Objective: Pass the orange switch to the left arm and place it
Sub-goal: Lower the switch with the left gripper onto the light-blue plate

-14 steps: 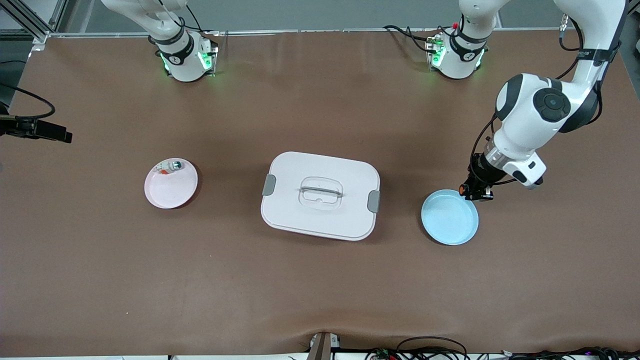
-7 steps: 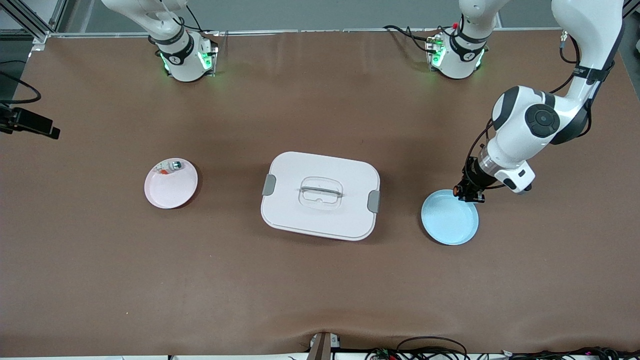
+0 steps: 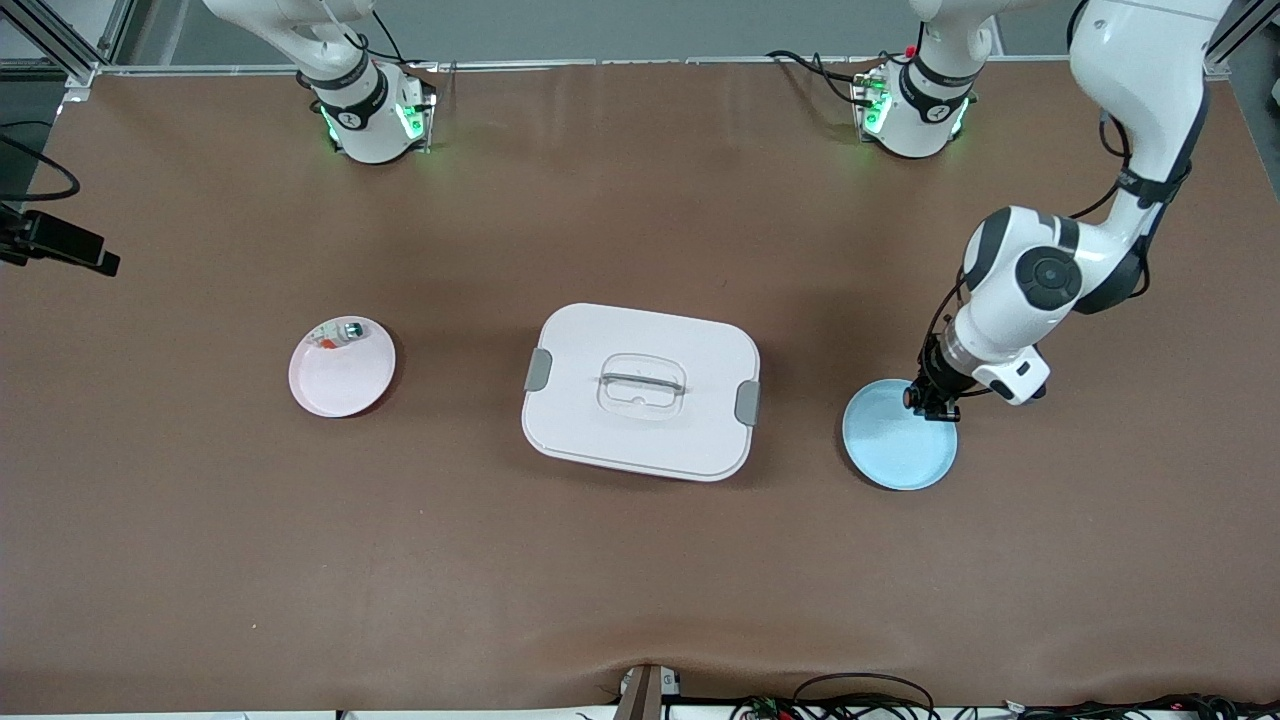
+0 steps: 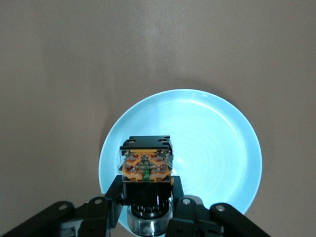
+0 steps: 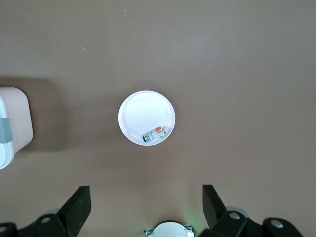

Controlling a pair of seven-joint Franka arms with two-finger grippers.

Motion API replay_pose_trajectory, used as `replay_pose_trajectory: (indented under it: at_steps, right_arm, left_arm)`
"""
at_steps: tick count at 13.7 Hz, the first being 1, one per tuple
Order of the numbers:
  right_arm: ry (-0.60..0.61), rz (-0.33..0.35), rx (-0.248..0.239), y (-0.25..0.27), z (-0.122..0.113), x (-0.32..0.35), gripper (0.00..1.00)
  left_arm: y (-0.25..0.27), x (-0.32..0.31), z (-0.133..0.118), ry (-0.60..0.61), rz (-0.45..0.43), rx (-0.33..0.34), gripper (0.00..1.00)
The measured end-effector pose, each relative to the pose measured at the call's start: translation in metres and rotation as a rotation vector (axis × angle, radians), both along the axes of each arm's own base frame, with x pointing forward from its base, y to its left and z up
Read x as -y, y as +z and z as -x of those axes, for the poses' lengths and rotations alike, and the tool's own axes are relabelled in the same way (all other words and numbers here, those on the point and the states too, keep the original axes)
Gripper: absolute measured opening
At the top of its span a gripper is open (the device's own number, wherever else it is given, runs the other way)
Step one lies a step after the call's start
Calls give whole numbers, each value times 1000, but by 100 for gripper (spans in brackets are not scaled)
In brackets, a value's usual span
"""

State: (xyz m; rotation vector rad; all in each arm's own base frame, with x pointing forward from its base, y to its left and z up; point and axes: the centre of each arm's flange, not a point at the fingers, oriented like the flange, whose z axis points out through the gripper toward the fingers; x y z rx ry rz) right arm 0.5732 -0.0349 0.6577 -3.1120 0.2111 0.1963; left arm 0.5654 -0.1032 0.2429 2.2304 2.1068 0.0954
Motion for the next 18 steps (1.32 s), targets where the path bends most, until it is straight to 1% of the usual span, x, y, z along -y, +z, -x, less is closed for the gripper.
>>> replay_pose_trajectory:
  at_steps: [3, 5, 9, 12, 18]
  right_arm:
    - [9, -4, 44, 1, 4, -4, 100]
    - [14, -7, 69, 0, 12, -7, 100]
    - [16, -11, 72, -1, 27, -8, 100]
    - [24, -11, 80, -2, 26, -13, 100]
    - [32, -9, 112, 4, 25, -17, 100]
  left_arm:
    - [-15, 6, -12, 18, 10, -8, 42]
    - [-23, 7, -21, 23, 22, -9, 42]
    - [-39, 14, -32, 18, 28, -14, 42]
    - [-45, 19, -32, 6, 7, -13, 42]
    - [-51, 19, -32, 5, 10, -11, 42]
